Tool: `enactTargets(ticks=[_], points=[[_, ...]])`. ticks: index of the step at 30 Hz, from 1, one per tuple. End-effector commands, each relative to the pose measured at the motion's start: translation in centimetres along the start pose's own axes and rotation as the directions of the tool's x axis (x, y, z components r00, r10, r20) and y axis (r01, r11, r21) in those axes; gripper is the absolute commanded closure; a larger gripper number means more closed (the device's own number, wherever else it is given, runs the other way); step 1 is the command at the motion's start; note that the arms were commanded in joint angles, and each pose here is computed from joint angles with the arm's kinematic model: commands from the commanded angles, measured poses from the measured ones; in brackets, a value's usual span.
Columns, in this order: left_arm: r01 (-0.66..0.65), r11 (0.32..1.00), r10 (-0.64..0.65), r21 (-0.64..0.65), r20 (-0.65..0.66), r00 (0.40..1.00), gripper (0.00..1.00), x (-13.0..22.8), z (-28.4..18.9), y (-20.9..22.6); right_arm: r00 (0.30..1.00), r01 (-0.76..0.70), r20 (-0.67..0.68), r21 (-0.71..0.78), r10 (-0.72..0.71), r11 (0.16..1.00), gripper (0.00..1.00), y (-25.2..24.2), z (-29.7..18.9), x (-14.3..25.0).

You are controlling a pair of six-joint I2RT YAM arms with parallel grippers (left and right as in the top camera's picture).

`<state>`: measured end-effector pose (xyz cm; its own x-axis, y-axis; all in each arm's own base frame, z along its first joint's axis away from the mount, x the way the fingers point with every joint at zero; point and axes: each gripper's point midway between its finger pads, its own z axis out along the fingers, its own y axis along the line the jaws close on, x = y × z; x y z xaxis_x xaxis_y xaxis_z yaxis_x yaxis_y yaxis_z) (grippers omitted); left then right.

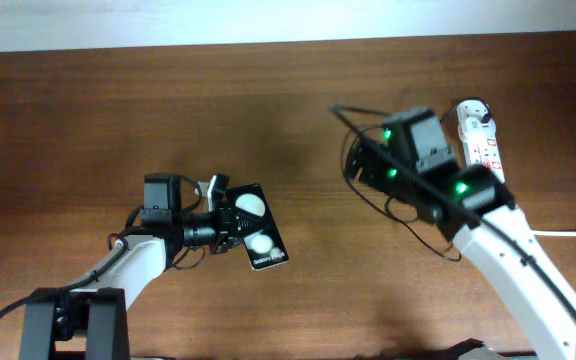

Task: Plug charger to phone and switch on socket
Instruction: 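Move the right gripper to the black cable and grasp the USB-C plug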

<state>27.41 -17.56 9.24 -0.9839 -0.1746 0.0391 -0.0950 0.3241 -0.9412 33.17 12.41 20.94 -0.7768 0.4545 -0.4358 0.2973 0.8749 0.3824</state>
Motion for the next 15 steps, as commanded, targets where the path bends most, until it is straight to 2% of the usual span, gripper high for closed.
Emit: enactTargets(ticks=[1,4,8,12,15], points=[[-0.008,1.000,0.008,0.001,0.005,1.000,1.00,-0.2,0.0,-0.2,0.999,-0.004,0.040,0.130,-0.001,0.992,0.03,-1.1,0.9,-3.6],[-0.008,1.000,0.008,0.001,0.005,1.000,1.00,-0.2,0.0,-0.2,0.999,-0.041,0.029,0.210,0.036,0.977,0.03,-1.9,3.5,-6.2],[-0.008,1.000,0.008,0.001,0.005,1.000,1.00,-0.2,0.0,-0.2,0.996,-0.084,0.051,0.226,0.074,0.970,0.05,-2.4,8.2,-8.8],[-0.008,1.000,0.008,0.001,0.005,1.000,1.00,-0.2,0.0,-0.2,0.991,-0.122,0.078,0.226,0.107,0.966,0.14,-3.4,13.7,-10.2],[-0.008,1.000,0.008,0.000,0.006,1.000,1.00,-0.2,0.0,-0.1,0.963,-0.270,0.088,0.256,0.256,0.928,0.15,-5.2,16.8,-9.8]])
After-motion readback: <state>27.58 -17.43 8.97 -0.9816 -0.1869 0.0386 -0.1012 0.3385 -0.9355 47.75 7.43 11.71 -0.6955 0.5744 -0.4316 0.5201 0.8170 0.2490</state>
